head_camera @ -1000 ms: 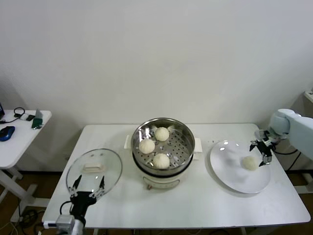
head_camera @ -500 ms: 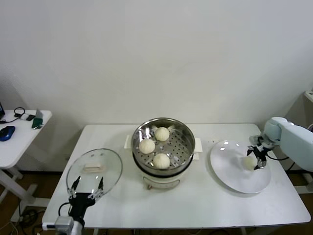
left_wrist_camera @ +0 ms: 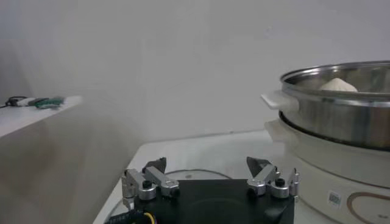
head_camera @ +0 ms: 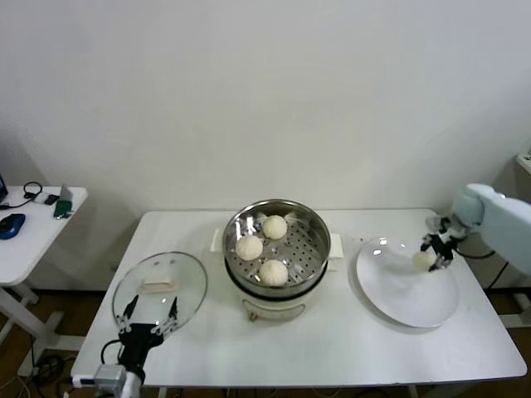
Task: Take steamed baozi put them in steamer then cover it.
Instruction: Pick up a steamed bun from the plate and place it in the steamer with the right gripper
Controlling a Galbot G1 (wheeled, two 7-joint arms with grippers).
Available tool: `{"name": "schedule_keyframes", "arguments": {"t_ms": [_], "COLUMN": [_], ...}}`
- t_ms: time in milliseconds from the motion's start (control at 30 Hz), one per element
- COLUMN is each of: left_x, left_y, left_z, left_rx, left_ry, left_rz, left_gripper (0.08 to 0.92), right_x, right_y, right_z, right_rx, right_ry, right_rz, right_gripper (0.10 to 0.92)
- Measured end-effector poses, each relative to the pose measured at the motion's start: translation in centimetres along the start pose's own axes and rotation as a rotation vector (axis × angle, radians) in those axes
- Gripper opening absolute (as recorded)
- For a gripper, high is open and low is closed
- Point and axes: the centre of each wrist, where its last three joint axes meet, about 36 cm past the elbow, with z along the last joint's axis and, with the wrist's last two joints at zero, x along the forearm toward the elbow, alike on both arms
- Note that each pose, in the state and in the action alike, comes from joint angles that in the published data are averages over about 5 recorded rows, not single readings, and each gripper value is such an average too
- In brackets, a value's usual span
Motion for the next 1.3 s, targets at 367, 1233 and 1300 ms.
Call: {"name": "schedule_keyframes", "arguments": {"t_ms": [367,1233,1300], "left_x": [0.1,0.2,0.2], "left_y": [0.1,0.5,0.5], "left_z": [-0.7,-1.0,-0.9], "left_rx": [0.001,0.023,0.024], "left_ry": [-0.019,-0.026,-0.025], "left_rz": [0.01,-0.031,-0.033], "left_gripper": [0.823,0.823,0.823], "right_x": [16.9,6.9,5.6], "right_y": [-4.5,-2.4,-2.4], "right_z": [-12.8,-32.1,-32.4], "right_rx": [0.113,0.265,0.267], "right_ry": [-0.15,-0.16,-0.154], "right_rz": [0.143,0.036,0.03], "right_gripper": [0.628,0.628,0.628]}}
